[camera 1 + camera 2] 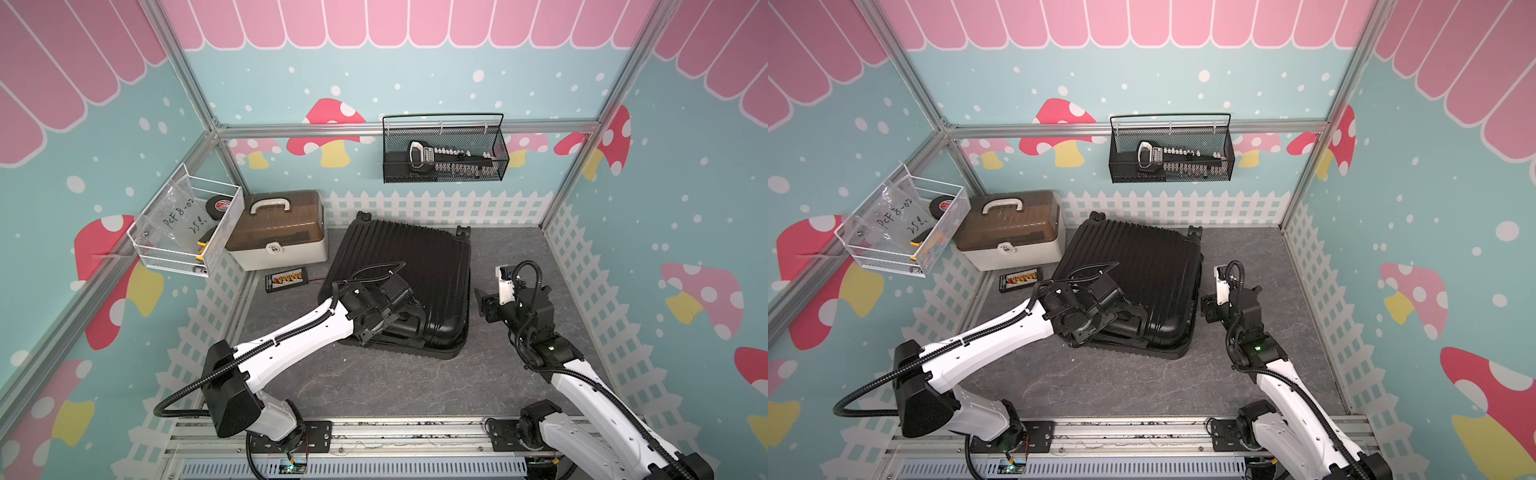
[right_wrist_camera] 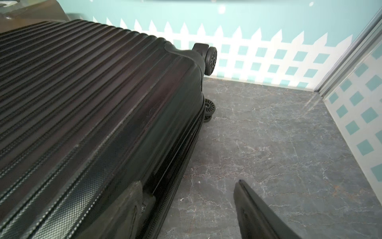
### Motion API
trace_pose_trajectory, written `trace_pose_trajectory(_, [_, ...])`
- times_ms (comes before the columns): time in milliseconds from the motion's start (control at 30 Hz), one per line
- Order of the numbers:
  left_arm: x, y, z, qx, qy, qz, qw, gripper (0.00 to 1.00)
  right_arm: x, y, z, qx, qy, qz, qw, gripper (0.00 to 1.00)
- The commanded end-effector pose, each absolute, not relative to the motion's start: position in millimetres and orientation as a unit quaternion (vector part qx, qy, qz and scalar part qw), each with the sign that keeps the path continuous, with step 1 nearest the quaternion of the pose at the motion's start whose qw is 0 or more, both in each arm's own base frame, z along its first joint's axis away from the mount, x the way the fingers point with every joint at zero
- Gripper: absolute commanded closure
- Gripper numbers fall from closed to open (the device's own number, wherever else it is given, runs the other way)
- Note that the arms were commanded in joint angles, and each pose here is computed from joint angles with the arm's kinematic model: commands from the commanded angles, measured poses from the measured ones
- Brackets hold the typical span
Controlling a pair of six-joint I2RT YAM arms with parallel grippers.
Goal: Close the suitcase zippers
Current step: Adjust the suitcase at the center of the board.
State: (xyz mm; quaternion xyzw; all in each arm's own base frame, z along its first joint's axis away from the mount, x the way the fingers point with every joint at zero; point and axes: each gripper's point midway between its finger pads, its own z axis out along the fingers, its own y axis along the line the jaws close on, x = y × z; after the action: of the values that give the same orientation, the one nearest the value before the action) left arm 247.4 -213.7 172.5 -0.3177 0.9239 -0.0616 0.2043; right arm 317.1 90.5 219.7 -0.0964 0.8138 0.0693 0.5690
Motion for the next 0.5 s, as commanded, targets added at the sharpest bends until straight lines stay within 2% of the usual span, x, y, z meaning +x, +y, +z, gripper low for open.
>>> trace_pose_trajectory(0, [248,-219,158,-0.309,0.932,-0.029,0.185,0.33,321,87,245,-0.097,0.800,0.050,0.590,0.26])
trace_pose_trajectory(200, [261,-223,159,-0.274,0.942,-0.006,0.196,0.63,326,71,270,-0.084,0.794,0.000,0.602,0.25])
trace_pose_trajectory(467, [308,-198,178,-0.137,0.957,0.050,0.252,0.75,330,52,284,-0.081,0.800,-0.068,0.591,0.23])
